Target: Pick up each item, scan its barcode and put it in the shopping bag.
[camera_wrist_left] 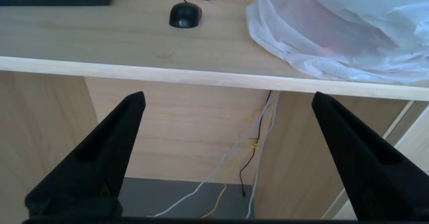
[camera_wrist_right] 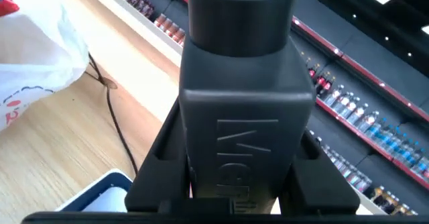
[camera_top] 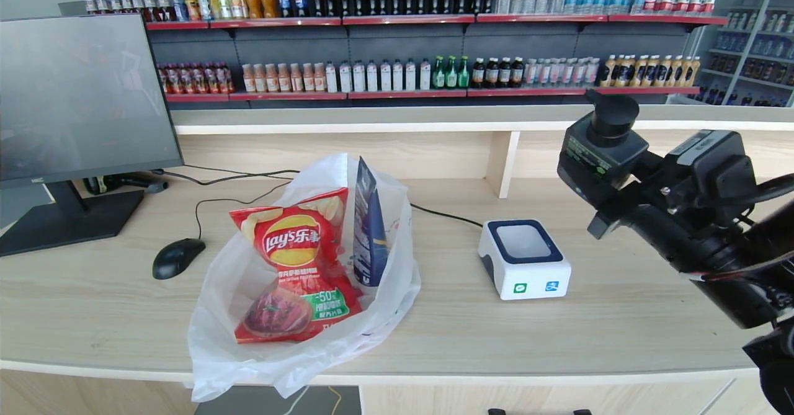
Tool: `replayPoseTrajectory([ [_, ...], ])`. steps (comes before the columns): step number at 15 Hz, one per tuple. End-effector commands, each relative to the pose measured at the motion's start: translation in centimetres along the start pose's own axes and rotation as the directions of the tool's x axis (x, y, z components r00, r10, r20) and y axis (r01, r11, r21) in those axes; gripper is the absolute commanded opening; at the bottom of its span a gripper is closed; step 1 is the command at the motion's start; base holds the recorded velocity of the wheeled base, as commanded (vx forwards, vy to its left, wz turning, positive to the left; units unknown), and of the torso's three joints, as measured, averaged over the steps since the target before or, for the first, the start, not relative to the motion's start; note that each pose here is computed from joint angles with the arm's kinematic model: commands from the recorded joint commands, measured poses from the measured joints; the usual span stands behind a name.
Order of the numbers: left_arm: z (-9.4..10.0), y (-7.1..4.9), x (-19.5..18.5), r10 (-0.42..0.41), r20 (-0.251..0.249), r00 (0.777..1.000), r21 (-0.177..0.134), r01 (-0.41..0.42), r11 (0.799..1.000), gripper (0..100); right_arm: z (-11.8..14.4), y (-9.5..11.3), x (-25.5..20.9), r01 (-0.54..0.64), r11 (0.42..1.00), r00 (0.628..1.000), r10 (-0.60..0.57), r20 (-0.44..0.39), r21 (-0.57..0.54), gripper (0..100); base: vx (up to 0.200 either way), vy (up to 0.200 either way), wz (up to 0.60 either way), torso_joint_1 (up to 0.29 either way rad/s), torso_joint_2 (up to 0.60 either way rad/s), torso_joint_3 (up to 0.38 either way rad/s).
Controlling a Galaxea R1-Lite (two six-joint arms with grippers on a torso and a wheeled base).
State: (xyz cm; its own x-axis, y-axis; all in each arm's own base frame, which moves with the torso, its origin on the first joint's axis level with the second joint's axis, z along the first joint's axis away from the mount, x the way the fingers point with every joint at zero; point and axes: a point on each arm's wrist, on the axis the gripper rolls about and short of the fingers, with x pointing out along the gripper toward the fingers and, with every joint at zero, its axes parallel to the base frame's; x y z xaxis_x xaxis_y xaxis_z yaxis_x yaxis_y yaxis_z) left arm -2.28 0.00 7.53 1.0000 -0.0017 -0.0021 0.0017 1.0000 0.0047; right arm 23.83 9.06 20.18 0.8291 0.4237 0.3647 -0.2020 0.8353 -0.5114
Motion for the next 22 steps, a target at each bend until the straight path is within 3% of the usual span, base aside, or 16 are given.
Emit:
replayPoseTrajectory([
  [1, 0.0, 0.0, 0.0, 0.000, 0.002, 1.000, 0.000, 0.000, 1.000, 100, 1.8, -0.2, -3.2, 0.094, 0.986, 0.995, -0.089, -0.039, 0.135, 0, 0.000, 0.000, 0.00, 0.000, 0.00, 0.000],
  [4, 0.0, 0.0, 0.0, 0.000, 0.001, 1.000, 0.000, 0.000, 1.000, 100, 0.9, 0.4, -6.5, 0.126, 0.910, 0.987, -0.076, -0.138, 0.396, 0, 0.000, 0.000, 0.00, 0.000, 0.00, 0.000],
  [9, 0.0, 0.0, 0.0, 0.000, 0.002, 1.000, -0.002, 0.000, 1.000, 100, 0.6, 0.7, -6.0, 0.111, 0.900, 0.988, -0.055, -0.144, 0.421, 0, -0.120, 0.000, 0.00, 0.002, 0.00, 0.000],
  [12, 0.0, 0.0, 0.0, 0.000, 0.002, 1.000, -0.002, 0.000, 1.000, 100, 0.5, 1.1, -5.4, 0.016, 0.865, 0.995, 0.036, -0.093, 0.501, 0, 0.000, 0.000, 0.00, 0.000, 0.00, 0.000],
  [14, 0.0, 0.0, 0.0, 0.000, 0.001, 1.000, -0.002, 0.000, 1.000, 100, 0.3, 0.6, -5.0, 0.038, 0.858, 0.995, 0.013, -0.095, 0.513, 0, 0.000, 0.200, 0.00, 0.003, -0.01, 0.005],
  [22, 0.0, 0.0, 0.0, 0.000, 0.002, 1.000, -0.003, 0.000, 1.000, 100, 0.0, 2.7, -2.8, -0.045, 0.823, 0.993, 0.099, -0.066, 0.566, 0, 0.000, 0.200, 0.00, 0.008, 0.00, 0.002],
])
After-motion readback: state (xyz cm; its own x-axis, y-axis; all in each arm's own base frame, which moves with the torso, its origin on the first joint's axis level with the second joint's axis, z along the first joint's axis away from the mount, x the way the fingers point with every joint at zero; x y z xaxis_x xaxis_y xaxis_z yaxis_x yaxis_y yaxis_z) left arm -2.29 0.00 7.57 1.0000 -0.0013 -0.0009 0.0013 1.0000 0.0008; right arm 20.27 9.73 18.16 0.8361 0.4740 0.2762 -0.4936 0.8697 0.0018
